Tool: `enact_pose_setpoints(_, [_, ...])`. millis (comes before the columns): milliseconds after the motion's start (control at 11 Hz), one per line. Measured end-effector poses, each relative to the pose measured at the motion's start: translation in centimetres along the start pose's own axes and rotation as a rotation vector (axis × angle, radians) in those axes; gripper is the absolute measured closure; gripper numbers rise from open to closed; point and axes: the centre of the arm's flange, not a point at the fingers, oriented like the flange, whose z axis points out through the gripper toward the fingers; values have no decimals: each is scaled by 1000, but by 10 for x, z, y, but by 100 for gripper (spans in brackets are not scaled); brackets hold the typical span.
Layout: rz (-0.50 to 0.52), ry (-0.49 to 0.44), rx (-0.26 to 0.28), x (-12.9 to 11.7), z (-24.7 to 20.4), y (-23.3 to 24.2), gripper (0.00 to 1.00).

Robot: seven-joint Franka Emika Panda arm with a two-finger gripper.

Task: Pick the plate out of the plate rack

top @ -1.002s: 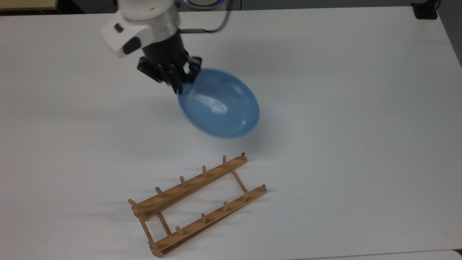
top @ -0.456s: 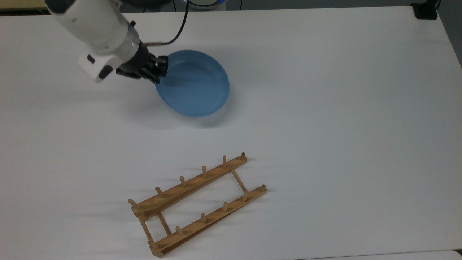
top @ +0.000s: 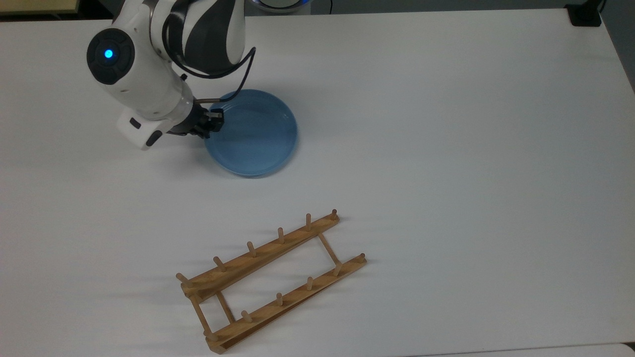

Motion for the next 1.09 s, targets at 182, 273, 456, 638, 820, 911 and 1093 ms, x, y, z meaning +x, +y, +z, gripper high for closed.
enact_pose_setpoints(182, [-39,4,-29,-10,7,27,89])
enact_pose_setpoints(273, [-39,-6,-37,-14,10,34,79])
enact_pose_setpoints(456, [-45,-17,-60,-14,9,33,50])
enact_pose_setpoints(638, [13,0,-152,-7,-18,8,19])
enact_pose_setpoints(820, [47,19,-212,-16,-79,-53,0])
enact_pose_setpoints(911, [42,36,-207,-31,-114,-82,0])
enact_pose_setpoints(1093, [51,88,-191,-69,-171,-116,0])
